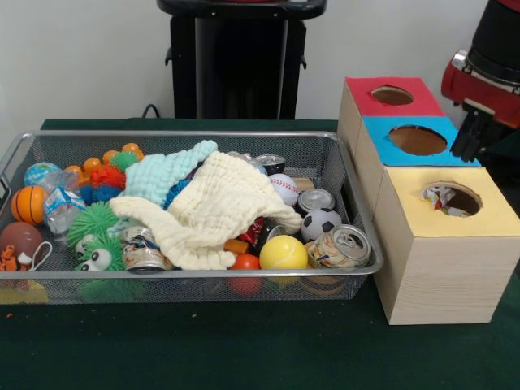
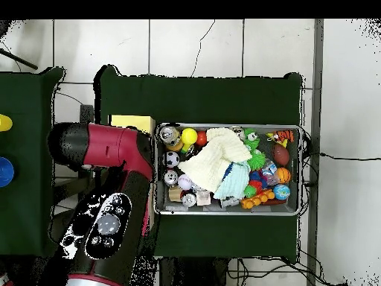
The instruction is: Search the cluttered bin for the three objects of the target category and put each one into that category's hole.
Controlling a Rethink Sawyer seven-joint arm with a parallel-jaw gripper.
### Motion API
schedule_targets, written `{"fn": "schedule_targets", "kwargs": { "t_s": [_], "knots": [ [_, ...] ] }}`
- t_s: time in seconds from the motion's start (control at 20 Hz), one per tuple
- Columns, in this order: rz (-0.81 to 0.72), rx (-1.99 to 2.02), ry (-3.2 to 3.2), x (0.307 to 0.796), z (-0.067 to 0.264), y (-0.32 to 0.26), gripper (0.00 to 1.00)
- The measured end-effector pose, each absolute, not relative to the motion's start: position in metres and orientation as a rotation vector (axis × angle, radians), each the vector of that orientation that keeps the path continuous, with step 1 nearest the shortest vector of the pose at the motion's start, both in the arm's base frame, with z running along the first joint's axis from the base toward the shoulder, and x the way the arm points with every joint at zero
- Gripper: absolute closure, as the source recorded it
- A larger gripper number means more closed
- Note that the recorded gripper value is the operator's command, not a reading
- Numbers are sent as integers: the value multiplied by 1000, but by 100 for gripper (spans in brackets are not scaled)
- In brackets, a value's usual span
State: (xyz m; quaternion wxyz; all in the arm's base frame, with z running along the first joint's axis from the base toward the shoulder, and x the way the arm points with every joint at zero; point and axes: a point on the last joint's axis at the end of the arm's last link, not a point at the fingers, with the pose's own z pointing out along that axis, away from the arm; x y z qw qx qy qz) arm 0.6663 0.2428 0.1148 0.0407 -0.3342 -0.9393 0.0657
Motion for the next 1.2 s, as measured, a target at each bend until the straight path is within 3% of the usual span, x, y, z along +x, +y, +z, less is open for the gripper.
{"fn": "schedule_targets", "kwargs": {
  "t_s": [0.6, 1.2],
  "knots": [
    [208, -1039, -2729, 668, 189, 207, 100],
    [313, -1111, -2798, 694, 263, 118, 100]
  ]
}}
